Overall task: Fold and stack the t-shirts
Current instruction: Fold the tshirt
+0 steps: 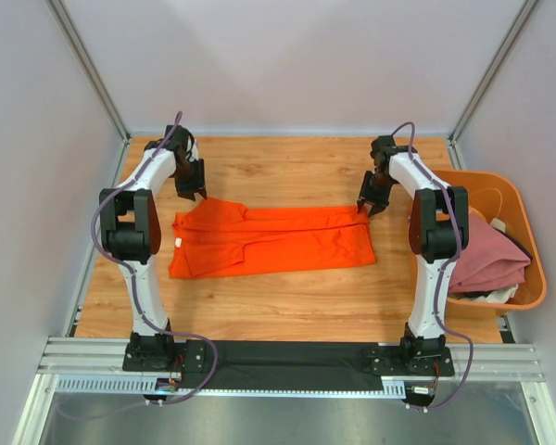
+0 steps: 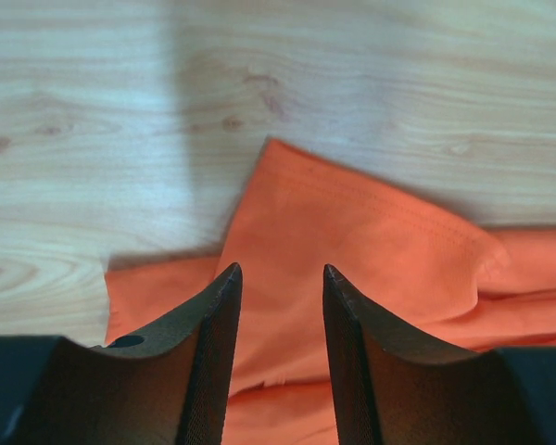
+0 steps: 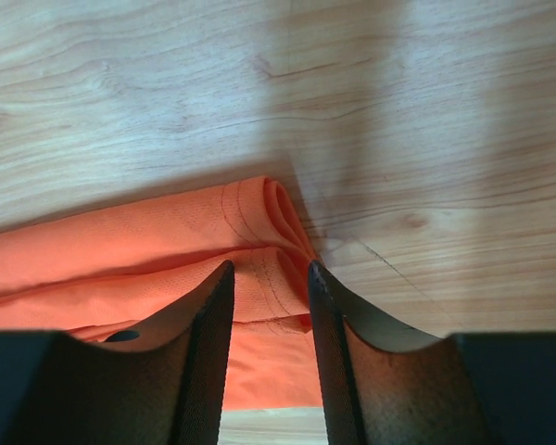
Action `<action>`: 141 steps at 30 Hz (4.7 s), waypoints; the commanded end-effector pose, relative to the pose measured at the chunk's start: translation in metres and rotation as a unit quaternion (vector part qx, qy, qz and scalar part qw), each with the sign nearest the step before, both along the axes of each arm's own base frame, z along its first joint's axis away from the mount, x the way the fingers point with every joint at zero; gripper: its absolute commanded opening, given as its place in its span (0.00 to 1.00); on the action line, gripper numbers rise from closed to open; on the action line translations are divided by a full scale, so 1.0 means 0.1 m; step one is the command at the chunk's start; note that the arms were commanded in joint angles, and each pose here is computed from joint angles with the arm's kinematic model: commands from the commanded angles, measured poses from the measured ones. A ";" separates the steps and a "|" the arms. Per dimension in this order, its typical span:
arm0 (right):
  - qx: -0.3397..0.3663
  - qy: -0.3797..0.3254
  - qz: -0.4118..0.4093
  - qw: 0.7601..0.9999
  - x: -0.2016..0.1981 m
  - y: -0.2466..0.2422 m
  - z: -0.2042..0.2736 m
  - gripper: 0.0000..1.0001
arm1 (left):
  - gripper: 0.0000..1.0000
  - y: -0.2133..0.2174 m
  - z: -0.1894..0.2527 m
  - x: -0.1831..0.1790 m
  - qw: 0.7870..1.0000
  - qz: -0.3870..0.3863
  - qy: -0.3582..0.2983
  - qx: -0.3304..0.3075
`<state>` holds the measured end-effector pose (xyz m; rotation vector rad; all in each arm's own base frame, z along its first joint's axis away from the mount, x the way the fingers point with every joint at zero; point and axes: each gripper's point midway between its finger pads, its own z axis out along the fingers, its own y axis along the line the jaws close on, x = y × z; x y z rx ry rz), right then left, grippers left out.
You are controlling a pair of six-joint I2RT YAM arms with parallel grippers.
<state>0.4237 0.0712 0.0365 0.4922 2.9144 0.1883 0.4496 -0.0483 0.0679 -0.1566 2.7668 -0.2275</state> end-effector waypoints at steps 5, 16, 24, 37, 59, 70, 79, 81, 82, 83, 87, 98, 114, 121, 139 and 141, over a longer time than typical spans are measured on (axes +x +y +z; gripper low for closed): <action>-0.010 -0.024 0.004 1.000 0.17 -0.02 0.13 0.38 | 0.47 0.05 -0.12 0.21 1.000 -0.008 0.002 0.012; -0.004 -0.014 0.004 1.000 0.14 0.02 0.07 0.33 | 0.47 0.01 -0.18 0.21 1.000 0.000 0.008 -0.001; -0.003 -0.012 0.003 1.000 0.12 0.03 0.08 0.09 | 0.48 -0.01 -0.18 0.28 1.000 -0.007 0.005 -0.004; 0.002 -0.016 0.004 1.000 0.09 0.05 0.16 0.01 | 0.47 -0.01 -0.28 0.42 1.000 -0.021 0.014 0.000; 0.010 -0.021 0.001 1.000 0.12 0.09 0.17 0.00 | 0.00 -0.10 -0.34 0.52 0.999 -0.045 0.019 0.024; 0.001 -0.079 0.004 0.997 0.38 0.07 0.41 0.00 | 0.00 -0.15 0.98 0.96 0.982 -0.015 -0.186 0.002; 0.001 -0.148 0.005 0.989 0.87 0.10 0.62 0.00 | 0.00 -0.09 1.29 1.21 0.966 0.020 -0.256 -0.006; 0.005 -0.154 0.006 0.988 0.98 0.12 0.61 0.01 | 0.00 -0.05 1.31 1.26 0.964 0.031 -0.264 -0.009; 0.004 -0.157 0.007 0.988 1.01 0.11 0.60 0.00 | 0.00 -0.04 1.34 1.31 0.961 0.034 -0.273 -0.011; 0.004 -0.161 0.008 0.987 1.05 0.12 0.60 0.00 | 0.00 -0.04 1.35 1.33 0.960 0.036 -0.278 -0.014; 0.008 -0.199 0.014 0.980 1.27 0.14 0.58 0.00 | 0.00 0.01 1.31 1.44 0.956 0.049 -0.288 -0.020; 0.032 -0.247 0.032 0.968 1.73 0.17 0.45 0.00 | 0.00 -0.01 0.98 1.57 0.960 0.049 -0.273 -0.034; 0.048 -0.221 0.022 0.974 1.57 0.16 0.58 0.02 | 0.00 0.04 0.95 1.38 0.969 0.066 -0.234 -0.043; 0.046 -0.170 0.015 0.984 1.18 0.13 0.59 0.00 | 0.00 0.10 0.78 0.91 0.980 0.062 -0.188 -0.026; 0.032 -0.104 0.015 0.994 0.49 0.04 0.46 0.00 | 0.00 0.32 0.75 0.00 0.986 0.070 -0.150 0.033; 0.026 -0.103 0.016 0.994 0.46 0.02 0.43 0.00 | 0.00 0.40 0.68 -0.11 0.986 0.084 -0.138 0.049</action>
